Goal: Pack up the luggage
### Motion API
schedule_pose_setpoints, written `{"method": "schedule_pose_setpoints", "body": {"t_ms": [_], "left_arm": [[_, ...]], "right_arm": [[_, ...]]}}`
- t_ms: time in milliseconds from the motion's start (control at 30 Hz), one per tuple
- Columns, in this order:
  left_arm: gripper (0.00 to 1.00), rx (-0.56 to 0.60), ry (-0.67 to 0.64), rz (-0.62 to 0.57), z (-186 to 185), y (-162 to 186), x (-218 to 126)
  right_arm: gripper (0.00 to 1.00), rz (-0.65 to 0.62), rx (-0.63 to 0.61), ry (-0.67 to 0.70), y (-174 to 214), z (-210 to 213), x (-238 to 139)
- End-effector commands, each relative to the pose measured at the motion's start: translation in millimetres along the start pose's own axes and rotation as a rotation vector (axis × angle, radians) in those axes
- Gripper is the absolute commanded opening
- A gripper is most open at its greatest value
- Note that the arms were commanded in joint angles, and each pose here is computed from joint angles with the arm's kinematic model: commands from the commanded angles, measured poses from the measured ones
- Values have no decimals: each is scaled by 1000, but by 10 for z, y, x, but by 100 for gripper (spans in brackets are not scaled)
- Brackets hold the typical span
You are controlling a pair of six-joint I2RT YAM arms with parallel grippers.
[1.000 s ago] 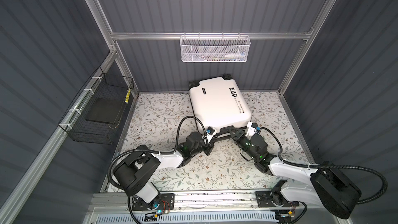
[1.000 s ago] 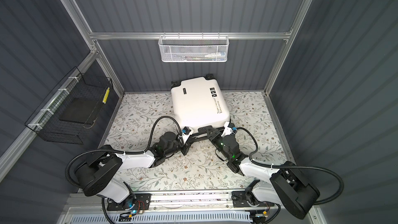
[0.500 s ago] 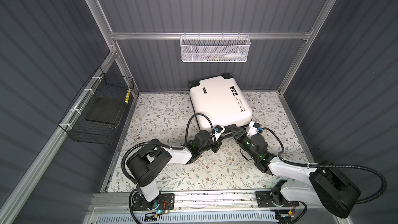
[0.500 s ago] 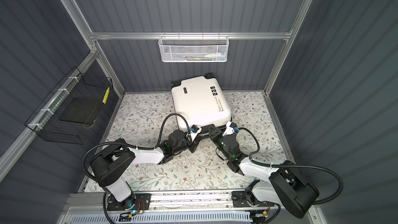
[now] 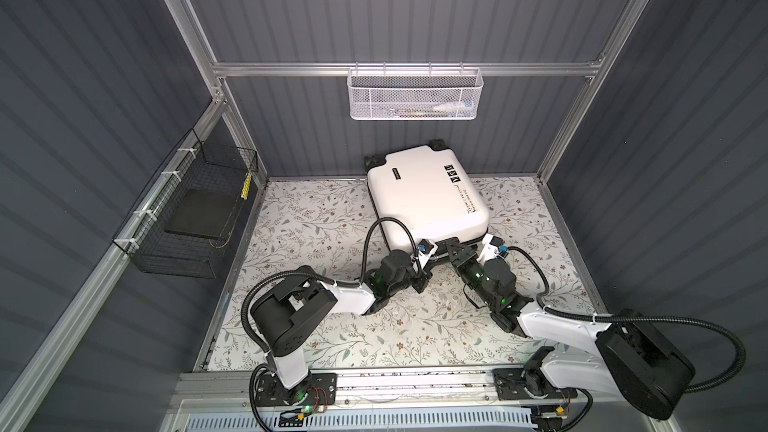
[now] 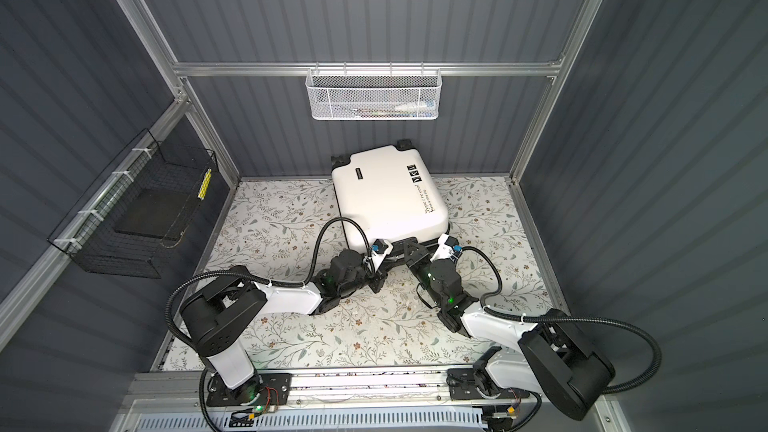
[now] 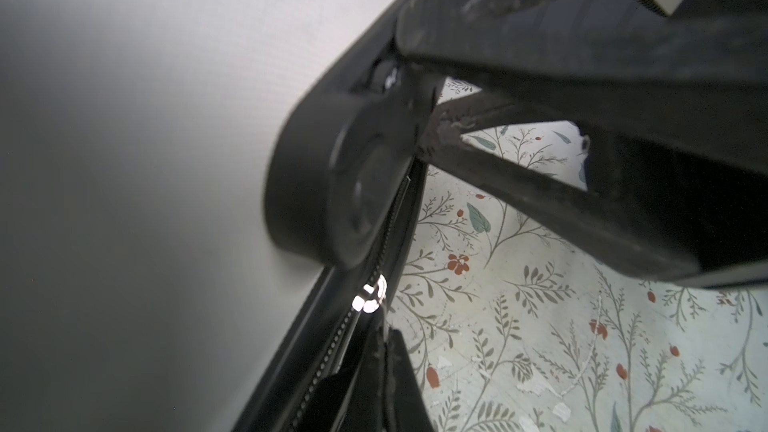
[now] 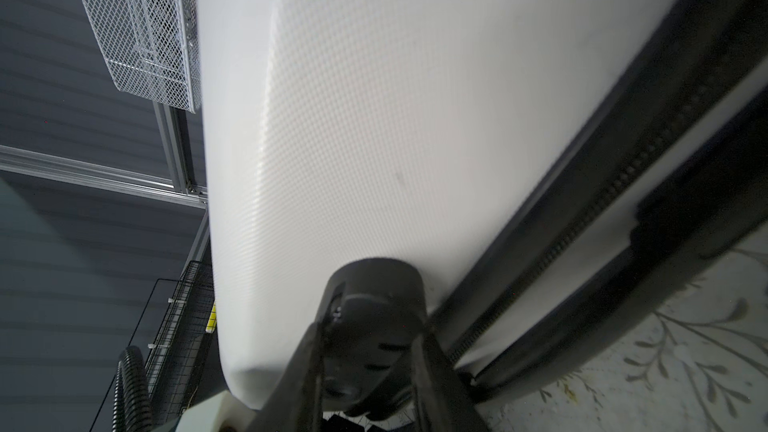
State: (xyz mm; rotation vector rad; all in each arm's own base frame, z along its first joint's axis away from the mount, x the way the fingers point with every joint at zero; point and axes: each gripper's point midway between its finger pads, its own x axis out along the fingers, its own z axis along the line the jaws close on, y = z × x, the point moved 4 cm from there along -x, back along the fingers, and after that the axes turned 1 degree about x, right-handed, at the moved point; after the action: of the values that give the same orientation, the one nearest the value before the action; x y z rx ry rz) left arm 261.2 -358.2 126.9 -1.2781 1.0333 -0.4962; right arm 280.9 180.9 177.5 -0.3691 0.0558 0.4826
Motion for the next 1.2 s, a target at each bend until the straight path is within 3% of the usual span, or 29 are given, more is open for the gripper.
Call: {"method": "schedule_pose_setpoints", "body": {"t_ms": [0,100,200,433,800,1167], "left_arm": [[0,36,199,-59,-485,-194,-96],[0,44,174,-62,-452,-185,-143],[0,49,152,-67,-420,-183,-184],[0,62,128,-79,-396,-209,-271],[0,66,119,-73,-388,-219,-398],[0,63,136,-53,-409,-188,-393]], "right_arm": [[36,49,-43,-202,23,509,-101],[53,51,-47,-173,-26,440,-202],[62,55,-52,-118,-117,317,-321],[68,-39,-33,51,-697,-16,-695],[66,-167,73,134,-1717,-344,-703],[43,53,190,154,-1927,-875,131]]}}
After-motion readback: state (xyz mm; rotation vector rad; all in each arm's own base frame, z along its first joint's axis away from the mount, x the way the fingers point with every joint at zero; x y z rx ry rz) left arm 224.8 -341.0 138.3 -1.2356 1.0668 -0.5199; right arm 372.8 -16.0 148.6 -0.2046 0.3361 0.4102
